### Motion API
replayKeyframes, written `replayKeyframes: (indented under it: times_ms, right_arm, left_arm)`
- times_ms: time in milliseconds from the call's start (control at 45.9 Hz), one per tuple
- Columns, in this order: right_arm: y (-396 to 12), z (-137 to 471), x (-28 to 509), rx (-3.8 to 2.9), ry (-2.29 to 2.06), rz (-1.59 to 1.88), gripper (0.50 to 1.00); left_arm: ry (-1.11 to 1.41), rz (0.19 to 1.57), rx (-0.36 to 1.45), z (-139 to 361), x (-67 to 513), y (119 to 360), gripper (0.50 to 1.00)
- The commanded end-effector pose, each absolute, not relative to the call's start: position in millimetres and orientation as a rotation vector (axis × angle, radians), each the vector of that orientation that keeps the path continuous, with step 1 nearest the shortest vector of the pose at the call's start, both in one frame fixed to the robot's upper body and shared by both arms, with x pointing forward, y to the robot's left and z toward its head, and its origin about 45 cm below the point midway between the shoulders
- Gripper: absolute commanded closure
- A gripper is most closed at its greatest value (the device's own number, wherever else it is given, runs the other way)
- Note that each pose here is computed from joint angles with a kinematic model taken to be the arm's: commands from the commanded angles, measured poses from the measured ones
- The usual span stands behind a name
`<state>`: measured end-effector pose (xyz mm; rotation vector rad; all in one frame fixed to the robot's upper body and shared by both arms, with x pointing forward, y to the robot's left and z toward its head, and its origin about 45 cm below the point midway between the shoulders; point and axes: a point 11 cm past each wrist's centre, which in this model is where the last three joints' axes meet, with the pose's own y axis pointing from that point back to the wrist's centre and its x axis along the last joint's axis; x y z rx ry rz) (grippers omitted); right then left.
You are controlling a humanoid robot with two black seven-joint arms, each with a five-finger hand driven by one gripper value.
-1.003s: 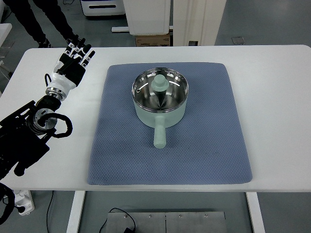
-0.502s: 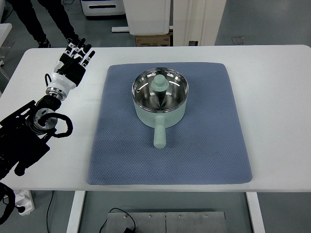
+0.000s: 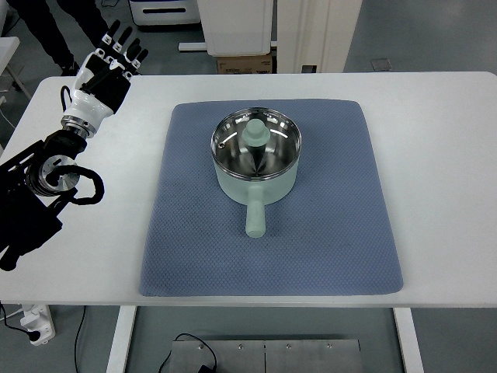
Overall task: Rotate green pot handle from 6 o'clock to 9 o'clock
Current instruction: 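Raise the left hand and swing it over the far side of the pot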
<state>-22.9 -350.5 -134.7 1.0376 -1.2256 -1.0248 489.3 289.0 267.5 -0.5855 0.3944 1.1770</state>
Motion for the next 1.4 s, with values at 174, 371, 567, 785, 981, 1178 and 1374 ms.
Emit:
replayKeyframes:
  times_ms: [174, 371, 567, 785, 981, 1178, 1374]
  right_arm:
    - [-351, -135, -23, 1.038, -1.226, -1.025, 0.5]
    - [-351, -135, -24, 1.037, -1.225, -1.026, 0.5]
    - [-351, -135, -23, 1.038, -1.226, -1.025, 0.5]
    - [-351, -135, -23, 1.038, -1.226, -1.025, 0.5]
    - [-351, -135, -24, 1.037, -1.225, -1.026, 0.5]
    - [-351, -135, -23, 1.038, -1.226, -1.025, 0.5]
    - [-351, -135, -23, 1.038, -1.226, -1.025, 0.5]
  left_arm:
    - [0.269, 1.034, -0.567, 311, 481, 263, 0.5]
    - [0.129, 0.918, -0.508, 331, 469, 241, 0.5]
    - [0.013, 0.809, -0.428, 347, 461, 215, 0.5]
    - [-0.091, 0.7, -0.399, 374, 452, 189, 0.5]
    - [-0.195, 0.579, -0.347, 392, 437, 166, 0.5]
    - [-0.279, 0.441, -0.291, 409, 427, 151, 0.5]
    - [-0.378, 0.361, -0.215, 421, 422, 143, 0.5]
